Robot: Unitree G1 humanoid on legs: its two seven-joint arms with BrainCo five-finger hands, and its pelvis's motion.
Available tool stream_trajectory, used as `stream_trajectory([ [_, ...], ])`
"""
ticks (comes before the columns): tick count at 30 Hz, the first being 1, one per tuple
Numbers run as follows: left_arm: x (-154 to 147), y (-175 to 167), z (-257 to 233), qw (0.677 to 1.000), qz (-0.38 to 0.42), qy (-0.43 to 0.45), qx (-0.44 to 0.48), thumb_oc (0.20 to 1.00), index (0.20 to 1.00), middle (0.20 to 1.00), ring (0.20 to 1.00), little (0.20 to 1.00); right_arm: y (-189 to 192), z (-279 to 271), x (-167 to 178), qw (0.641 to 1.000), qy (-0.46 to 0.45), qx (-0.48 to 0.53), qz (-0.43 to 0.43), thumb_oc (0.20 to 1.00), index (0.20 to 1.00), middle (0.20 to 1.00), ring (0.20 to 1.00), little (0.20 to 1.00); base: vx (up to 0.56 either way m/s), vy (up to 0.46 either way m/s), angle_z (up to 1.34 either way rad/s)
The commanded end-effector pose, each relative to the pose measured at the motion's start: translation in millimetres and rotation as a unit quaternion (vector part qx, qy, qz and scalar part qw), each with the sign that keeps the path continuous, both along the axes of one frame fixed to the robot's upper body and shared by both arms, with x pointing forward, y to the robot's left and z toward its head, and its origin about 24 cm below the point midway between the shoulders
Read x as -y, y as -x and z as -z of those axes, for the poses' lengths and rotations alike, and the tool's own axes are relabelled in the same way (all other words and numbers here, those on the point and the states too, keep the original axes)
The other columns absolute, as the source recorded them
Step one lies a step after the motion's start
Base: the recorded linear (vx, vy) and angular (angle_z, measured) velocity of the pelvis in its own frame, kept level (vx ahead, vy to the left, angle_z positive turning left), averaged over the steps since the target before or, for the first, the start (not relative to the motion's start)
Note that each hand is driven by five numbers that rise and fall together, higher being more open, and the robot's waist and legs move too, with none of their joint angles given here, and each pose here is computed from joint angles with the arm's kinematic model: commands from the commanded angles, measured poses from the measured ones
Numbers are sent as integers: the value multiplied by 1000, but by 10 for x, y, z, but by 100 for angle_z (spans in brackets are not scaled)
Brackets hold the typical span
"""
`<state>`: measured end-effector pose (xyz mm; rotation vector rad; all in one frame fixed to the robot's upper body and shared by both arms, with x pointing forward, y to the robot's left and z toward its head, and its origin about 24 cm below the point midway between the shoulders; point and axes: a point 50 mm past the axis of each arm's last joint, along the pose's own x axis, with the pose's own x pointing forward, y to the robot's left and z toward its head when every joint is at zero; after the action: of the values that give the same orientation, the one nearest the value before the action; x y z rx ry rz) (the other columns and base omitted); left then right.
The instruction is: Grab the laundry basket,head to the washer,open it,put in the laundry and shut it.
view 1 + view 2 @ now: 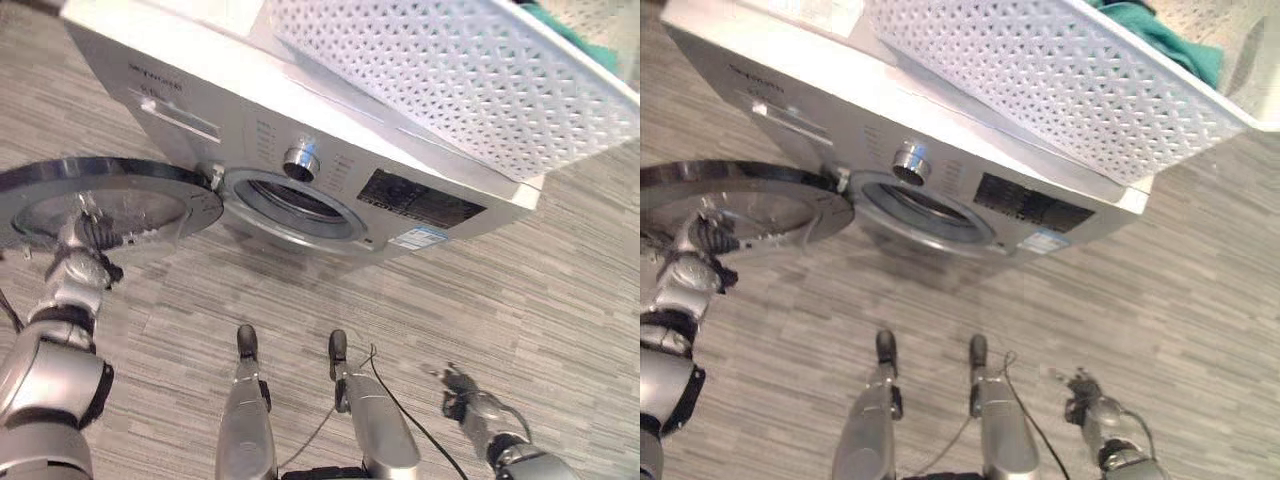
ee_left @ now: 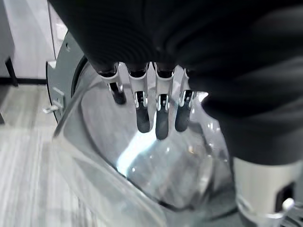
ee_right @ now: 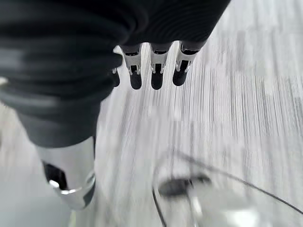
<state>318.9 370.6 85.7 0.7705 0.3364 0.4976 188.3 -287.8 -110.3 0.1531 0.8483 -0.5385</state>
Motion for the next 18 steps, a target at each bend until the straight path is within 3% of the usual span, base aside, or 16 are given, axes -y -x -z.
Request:
stream_trajectory([
  [1,229,113,381,997,25,75,14,1000,1000,1000,1000,1000,232,-221,596,994,63,23,90,1000,1000,1000,1000,1000,233,296,-20],
  [3,346,290,637,992,36,116,12,1000,1000,1000,1000,1000,52,-603,842,976,100,138,132,1000,1000,1000,1000,1000,152,175,-11],
  [5,389,392,755,991,37,129,4,1000,1000,1000,1000,1000,8,-748,886,968,123,175,133,1000,1000,1000,1000,1000,142,123,-5],
  [6,423,631,991,988,26,153,-14,1000,1000,1000,1000,1000,-182,-1325,1004,931,213,277,107,1000,1000,1000,1000,1000,229,175,-1],
  [9,504,893,1274,981,12,187,-50,1000,1000,1000,1000,1000,-486,-2333,992,840,335,422,60,1000,1000,1000,1000,1000,204,111,-19],
  [10,507,893,1276,981,12,187,-50,1000,1000,1000,1000,1000,-485,-2336,990,840,336,422,60,1000,1000,1000,1000,1000,170,20,-4],
  [11,569,983,1399,977,9,199,-73,1000,1000,1000,1000,1000,-574,-2779,899,791,376,481,44,1000,1000,1000,1000,1000,174,-16,11],
  [14,568,1045,1496,975,-4,199,-101,1000,1000,1000,1000,1000,-727,-3374,738,728,431,533,-11,1000,1000,1000,1000,1000,221,-78,23],
  [18,623,1142,1627,972,11,174,-157,1000,1000,1000,1000,1000,-800,-3845,614,676,496,541,-66,1000,1000,1000,1000,1000,204,-138,76],
])
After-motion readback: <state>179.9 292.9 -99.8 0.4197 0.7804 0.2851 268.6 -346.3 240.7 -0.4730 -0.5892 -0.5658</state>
